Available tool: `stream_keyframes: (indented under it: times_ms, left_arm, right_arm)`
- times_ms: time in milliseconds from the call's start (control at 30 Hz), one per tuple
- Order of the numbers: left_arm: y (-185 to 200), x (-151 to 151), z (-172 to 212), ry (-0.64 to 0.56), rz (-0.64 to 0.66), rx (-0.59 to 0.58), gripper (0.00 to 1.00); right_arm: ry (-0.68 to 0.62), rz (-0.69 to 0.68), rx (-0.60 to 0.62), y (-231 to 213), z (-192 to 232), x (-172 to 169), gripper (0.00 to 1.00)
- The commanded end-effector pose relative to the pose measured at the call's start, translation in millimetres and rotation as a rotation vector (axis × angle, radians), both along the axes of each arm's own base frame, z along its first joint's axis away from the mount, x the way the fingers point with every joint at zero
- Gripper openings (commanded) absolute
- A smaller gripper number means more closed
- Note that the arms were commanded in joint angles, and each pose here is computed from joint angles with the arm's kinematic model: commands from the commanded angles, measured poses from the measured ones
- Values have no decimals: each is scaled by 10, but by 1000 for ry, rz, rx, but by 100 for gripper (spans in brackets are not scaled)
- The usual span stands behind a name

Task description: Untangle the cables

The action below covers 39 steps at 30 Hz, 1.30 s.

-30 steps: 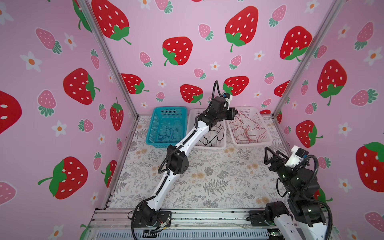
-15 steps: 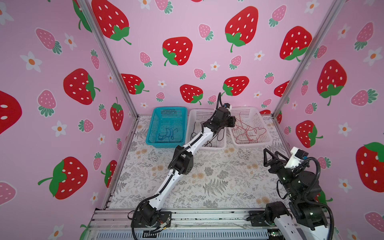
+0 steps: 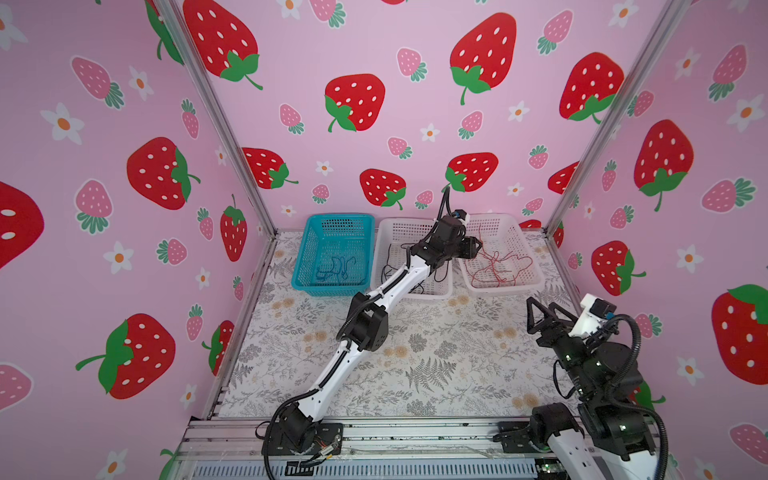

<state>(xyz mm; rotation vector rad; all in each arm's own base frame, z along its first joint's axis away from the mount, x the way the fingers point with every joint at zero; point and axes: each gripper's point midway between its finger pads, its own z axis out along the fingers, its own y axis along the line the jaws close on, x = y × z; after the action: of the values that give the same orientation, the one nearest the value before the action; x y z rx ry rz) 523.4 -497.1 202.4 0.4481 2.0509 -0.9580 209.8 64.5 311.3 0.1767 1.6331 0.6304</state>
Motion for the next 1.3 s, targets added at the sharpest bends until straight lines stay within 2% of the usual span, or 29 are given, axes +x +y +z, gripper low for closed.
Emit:
stream_keyframes:
  times_ms: [0,167,233,267,367,433,567,667,800,933,967,1100,1167,1267]
  left_arm:
    - [88,-161,594,-78,-21,2,66]
    - [189,-357,552,-8,-63,72,77]
    - [233,-470,467,45,-89,106,87]
    - [244,-528,445,66,-106,116,99]
    - [326,-651,416,120,-113,145,99]
    - [393,-714,528,117,-106,146,99]
    - [553,-887,913,50,-101,137,99]
    - [818,-1044,1152,-46,-44,182,99]
    - [1377,-1234,1273,-153,113,269,99]
    - [2037,-1461,1140,-165,276,378,99]
    - [2227,-1529,1069,-164,324,412,99]
    - [3026,-1798,688,-136,502,563,99]
    - [3405,-1923,508,-102,565,570,99]
    - [3967,-2068,188,-14,689,515,99]
  right_arm:
    - [-35,10,33,1,173,-67,83]
    - [-16,-1,32,-13,159,-49,82]
    - [-5,-3,26,-11,143,-33,82]
    - [-1,-3,25,-10,138,-29,82]
    - [8,5,22,11,123,-9,82]
    - [20,10,15,27,93,17,82]
    - [65,25,-36,75,-11,97,83]
    - [90,10,-104,62,-104,182,84]
    - [141,4,-170,79,-331,320,86]
    - [151,-34,-194,36,-503,427,93]
    - [140,-61,-191,-4,-527,449,100]
    - [16,-220,-146,-257,-476,481,99]
    - [-52,-334,-150,-446,-472,484,99]
    - [-90,-469,-248,-654,-516,536,99]
